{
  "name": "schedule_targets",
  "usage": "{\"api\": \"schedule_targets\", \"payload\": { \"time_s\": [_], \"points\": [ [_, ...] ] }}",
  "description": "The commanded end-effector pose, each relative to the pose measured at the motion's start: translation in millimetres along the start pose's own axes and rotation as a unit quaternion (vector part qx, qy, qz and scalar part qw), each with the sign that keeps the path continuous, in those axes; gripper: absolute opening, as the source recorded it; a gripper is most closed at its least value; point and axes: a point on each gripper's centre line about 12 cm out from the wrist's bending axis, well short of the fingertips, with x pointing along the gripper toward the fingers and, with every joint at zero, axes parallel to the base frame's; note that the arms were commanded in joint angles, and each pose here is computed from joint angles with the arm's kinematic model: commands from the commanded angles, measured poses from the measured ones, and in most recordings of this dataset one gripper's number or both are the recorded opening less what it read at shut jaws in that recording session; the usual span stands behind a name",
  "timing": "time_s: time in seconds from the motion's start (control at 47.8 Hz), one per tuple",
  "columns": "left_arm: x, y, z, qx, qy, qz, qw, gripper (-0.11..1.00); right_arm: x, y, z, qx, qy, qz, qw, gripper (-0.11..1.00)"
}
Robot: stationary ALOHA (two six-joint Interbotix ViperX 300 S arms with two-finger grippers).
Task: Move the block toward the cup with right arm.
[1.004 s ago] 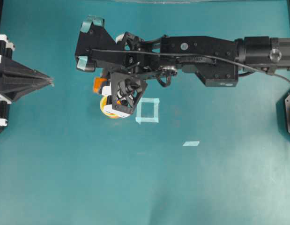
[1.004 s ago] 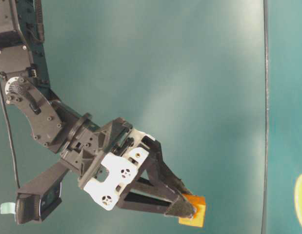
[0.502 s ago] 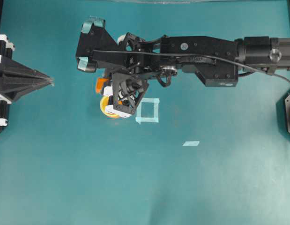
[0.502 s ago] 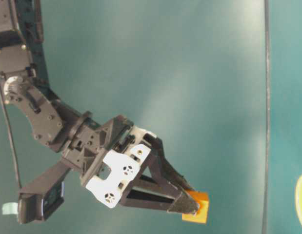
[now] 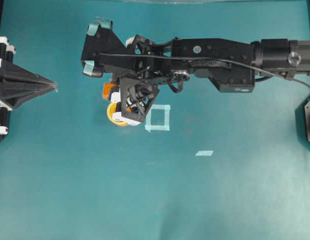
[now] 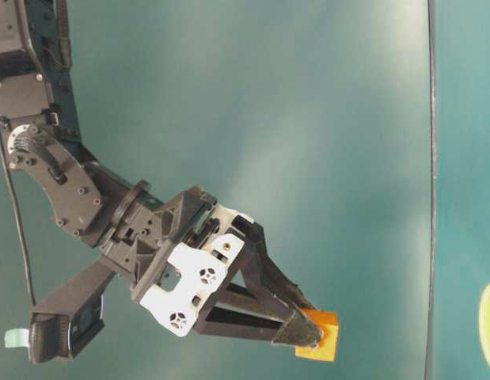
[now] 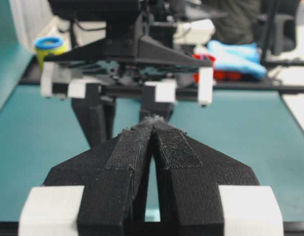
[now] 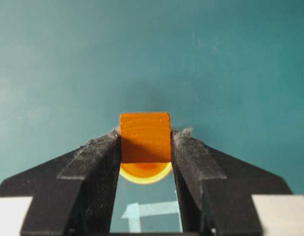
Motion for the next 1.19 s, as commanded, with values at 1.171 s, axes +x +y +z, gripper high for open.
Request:
{"api": "schedule_targets", "payload": {
  "time_s": [1.171],
  "points": [
    [3.7, 0.4, 10.6, 0.001, -0.013, 0.001, 0.9999, 0.0, -17.9, 2.1, 10.7, 0.003, -0.019, 0.004, 0.9998, 0.39]
  ]
}}
